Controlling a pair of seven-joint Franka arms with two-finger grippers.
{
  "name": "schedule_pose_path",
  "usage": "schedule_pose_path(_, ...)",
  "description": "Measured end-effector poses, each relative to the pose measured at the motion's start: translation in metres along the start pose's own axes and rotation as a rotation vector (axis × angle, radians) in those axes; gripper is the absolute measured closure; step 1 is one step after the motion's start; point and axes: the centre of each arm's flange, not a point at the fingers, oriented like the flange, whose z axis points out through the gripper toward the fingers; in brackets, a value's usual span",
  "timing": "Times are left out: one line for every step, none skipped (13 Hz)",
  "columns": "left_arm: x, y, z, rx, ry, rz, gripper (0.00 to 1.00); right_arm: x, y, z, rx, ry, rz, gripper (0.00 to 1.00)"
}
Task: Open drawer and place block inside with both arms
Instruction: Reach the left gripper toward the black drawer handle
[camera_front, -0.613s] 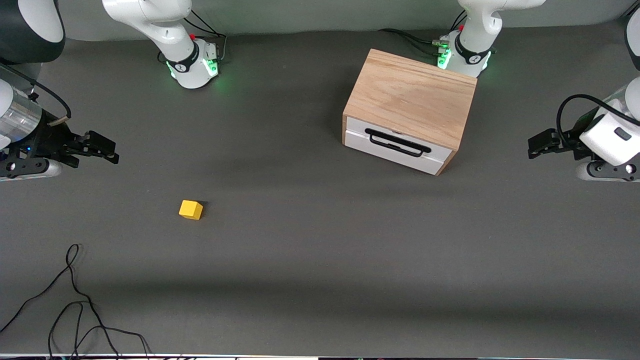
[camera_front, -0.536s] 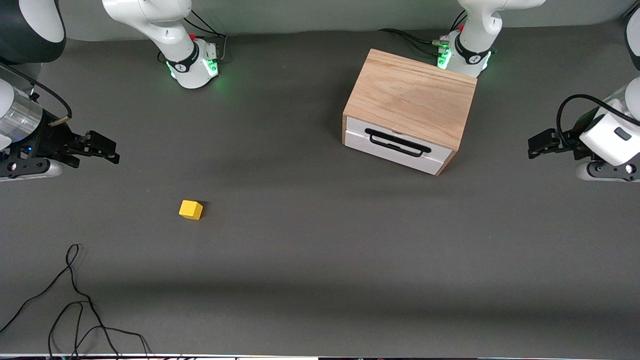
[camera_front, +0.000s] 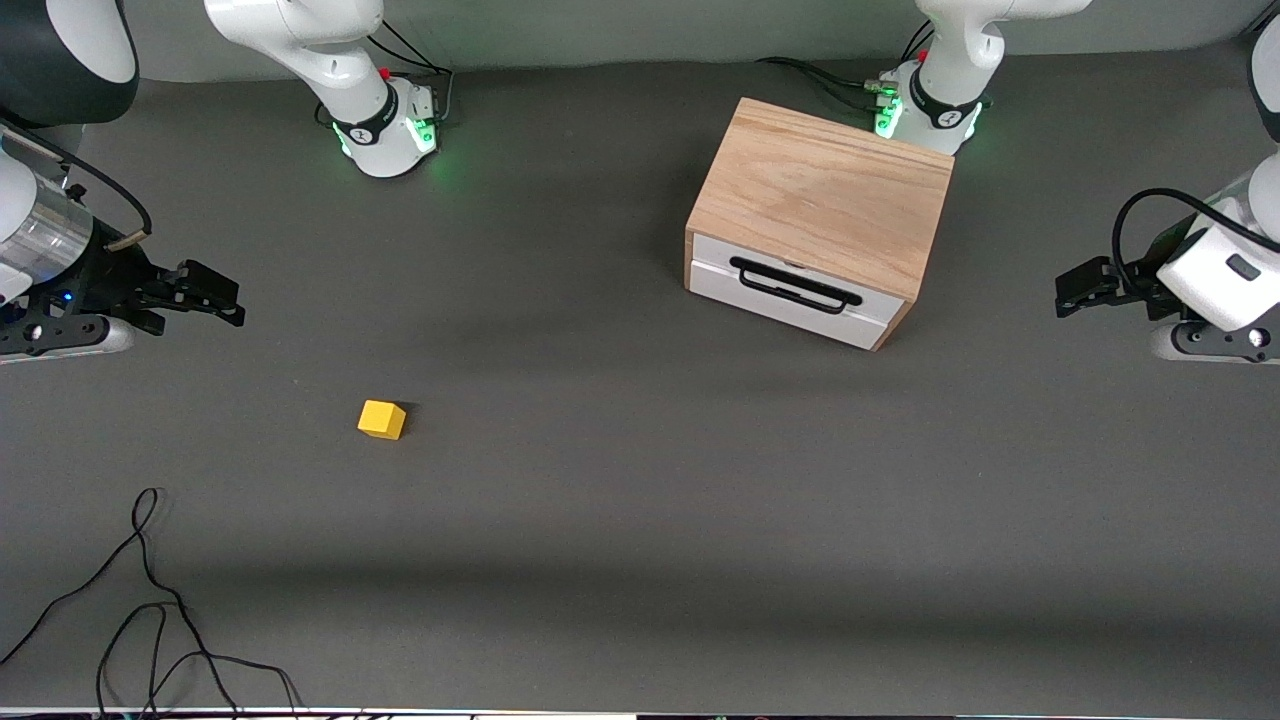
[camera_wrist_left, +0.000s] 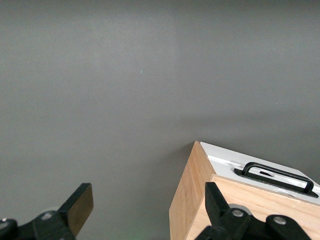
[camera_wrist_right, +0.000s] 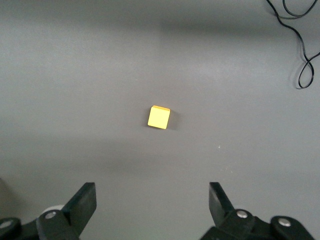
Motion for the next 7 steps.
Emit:
schedule_pose_path(0.000, 0.007, 0.001, 0.000, -0.001, -0.006, 0.00, 0.000, 0.000, 0.000, 0.000, 0.000, 0.000, 0.00)
schedule_pose_path(0.000, 0.020, 0.002, 0.002, -0.002, -0.029, 0.00, 0.000, 0.000, 0.000, 0.000, 0.000, 0.000, 0.00)
schedule_pose_path(0.001, 0.039, 0.005, 0.003, -0.004, -0.057, 0.00, 0.000, 0.000, 0.000, 0.000, 0.000, 0.000, 0.00)
schedule_pose_path(0.001, 0.060, 0.008, 0.004, -0.005, -0.081, 0.00, 0.000, 0.000, 0.001, 0.000, -0.001, 0.000, 0.00)
schedule_pose_path(0.000, 0.078, 0.011, -0.001, -0.007, -0.115, 0.00, 0.000, 0.000, 0.001, 0.000, -0.003, 0.000, 0.00)
schedule_pose_path(-0.001, 0.094, 0.012, -0.012, -0.011, -0.166, 0.00, 0.001, 0.000, 0.002, 0.000, -0.006, 0.000, 0.00)
schedule_pose_path(-0.004, 0.108, 0.013, -0.027, -0.018, -0.226, 0.00, 0.001, 0.000, 0.003, 0.000, -0.009, 0.000, 0.00)
